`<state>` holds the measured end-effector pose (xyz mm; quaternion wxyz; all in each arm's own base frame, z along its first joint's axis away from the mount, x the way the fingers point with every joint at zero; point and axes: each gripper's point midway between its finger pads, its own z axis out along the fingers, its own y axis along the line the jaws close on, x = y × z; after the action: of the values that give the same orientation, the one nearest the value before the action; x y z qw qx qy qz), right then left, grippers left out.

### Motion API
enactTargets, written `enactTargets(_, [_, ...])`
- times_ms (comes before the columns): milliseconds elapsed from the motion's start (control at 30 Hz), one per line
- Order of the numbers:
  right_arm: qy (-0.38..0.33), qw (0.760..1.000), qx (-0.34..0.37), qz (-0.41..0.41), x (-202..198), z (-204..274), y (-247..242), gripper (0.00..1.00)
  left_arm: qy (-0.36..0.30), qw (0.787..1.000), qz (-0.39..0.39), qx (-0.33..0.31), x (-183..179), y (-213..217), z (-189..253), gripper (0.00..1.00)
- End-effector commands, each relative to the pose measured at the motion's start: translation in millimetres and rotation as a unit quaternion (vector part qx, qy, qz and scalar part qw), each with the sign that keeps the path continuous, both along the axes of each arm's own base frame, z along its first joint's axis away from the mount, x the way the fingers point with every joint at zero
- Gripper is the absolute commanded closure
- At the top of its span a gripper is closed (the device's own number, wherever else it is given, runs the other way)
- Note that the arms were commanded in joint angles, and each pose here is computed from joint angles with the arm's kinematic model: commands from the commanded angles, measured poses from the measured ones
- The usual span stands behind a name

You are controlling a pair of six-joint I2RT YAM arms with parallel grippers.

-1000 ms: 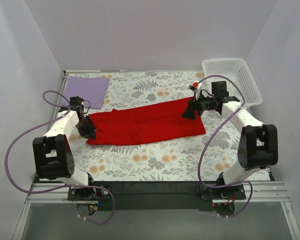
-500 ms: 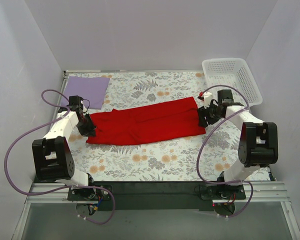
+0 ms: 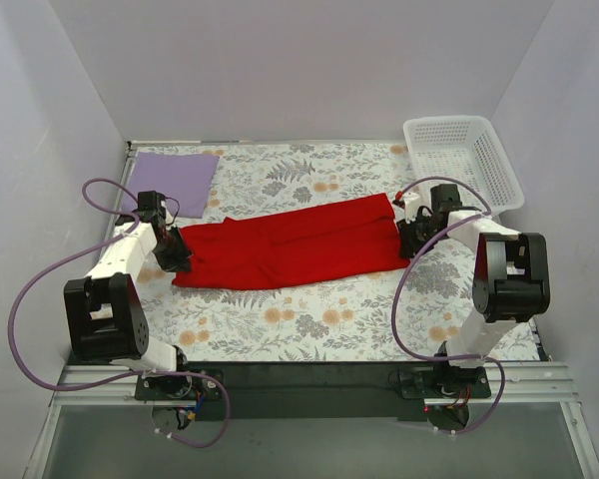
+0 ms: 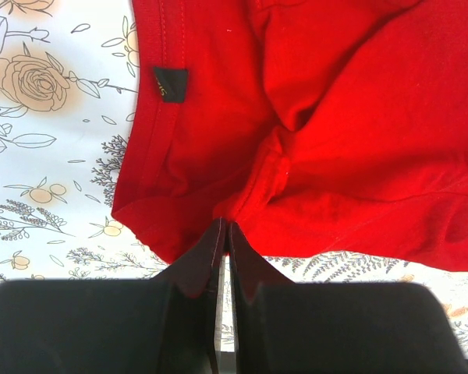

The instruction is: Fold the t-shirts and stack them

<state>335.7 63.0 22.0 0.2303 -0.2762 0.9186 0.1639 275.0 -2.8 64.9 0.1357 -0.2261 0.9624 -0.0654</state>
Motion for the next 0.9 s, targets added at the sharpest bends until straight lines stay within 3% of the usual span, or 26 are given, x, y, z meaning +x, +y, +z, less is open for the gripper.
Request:
enactTargets(0, [0.018,1.0,0.015,0.007,-3,1,3,0.75,-0.028,1.0,-0.004,0.006,3,0,11,1.0])
enactTargets(200, [0.017,1.0,0.011,-0.013,-1,2,-13,0.99,-0.024,1.0,-0.002,0.019,3,5,12,1.0])
enactTargets(600, [0.012,1.0,-0.009,-0.023,2,4,-25,0.99,0.0,0.996,0.005,0.091,4,32,9,1.0])
enactTargets(867, [0.01,1.0,-0.011,-0.024,3,5,-27,0.99,-0.011,0.989,0.015,0.148,24,55,24,1.0])
